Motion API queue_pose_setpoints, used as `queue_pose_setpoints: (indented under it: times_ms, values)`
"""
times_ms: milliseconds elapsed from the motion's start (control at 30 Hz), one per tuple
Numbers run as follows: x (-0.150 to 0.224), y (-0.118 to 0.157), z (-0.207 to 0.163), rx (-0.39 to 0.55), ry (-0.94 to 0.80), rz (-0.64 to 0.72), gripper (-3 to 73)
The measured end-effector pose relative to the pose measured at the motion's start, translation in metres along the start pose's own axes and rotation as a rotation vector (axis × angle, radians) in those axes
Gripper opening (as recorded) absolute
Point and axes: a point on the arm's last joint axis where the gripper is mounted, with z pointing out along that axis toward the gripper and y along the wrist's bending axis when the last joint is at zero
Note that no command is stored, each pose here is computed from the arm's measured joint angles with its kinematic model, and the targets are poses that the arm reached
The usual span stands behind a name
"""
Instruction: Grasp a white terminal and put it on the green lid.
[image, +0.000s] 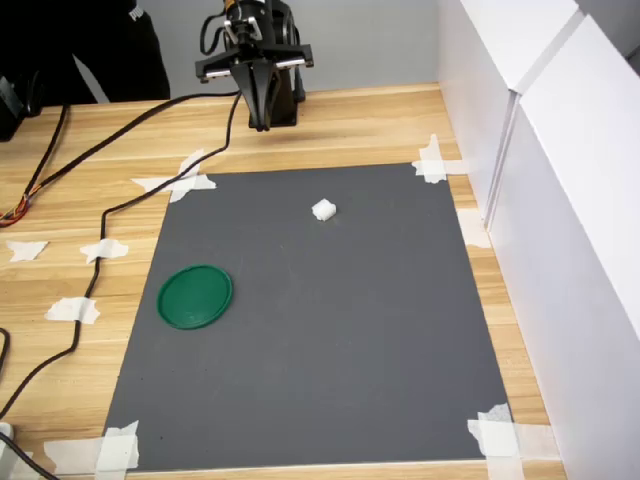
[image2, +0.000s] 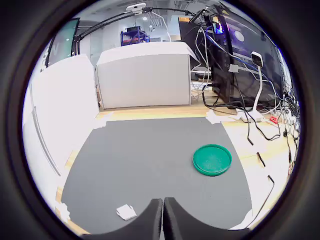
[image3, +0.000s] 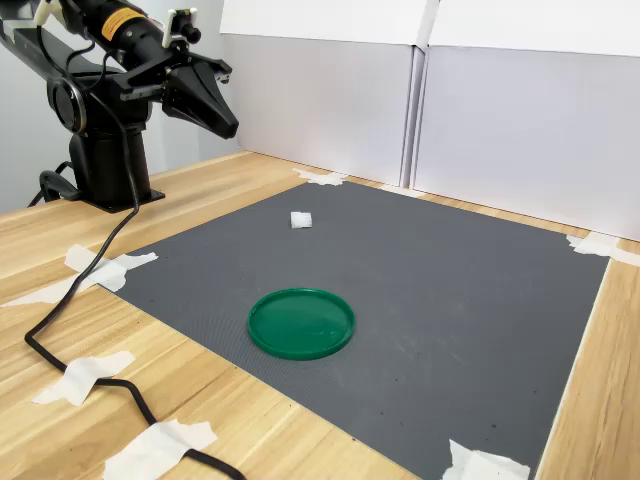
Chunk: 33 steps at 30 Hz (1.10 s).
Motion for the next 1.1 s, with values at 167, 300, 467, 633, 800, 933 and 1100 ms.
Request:
queue_pose_setpoints:
  times_ms: [167,300,467,633,800,933,1100]
  values:
    - [-0.037,0.001,0.008,-0.020,0.057,0.000,-1.6]
    - [-0.057,0.002,0.019,-0.051,0.155,-0.014,-1.6]
    - [-0.074,0.005,0.030,-0.134,0.372,-0.131,-1.6]
    - [-0.085,0.007,0.038,-0.252,0.547,-0.300,-1.6]
    - [-0.086,0.005,0.045,-0.299,0.652,-0.408,-1.6]
    - [-0.082,-0.002,0.049,-0.286,0.716,-0.496,-0.1]
    - [-0.080,-0.006,0.056,-0.294,0.766,-0.583,8.5]
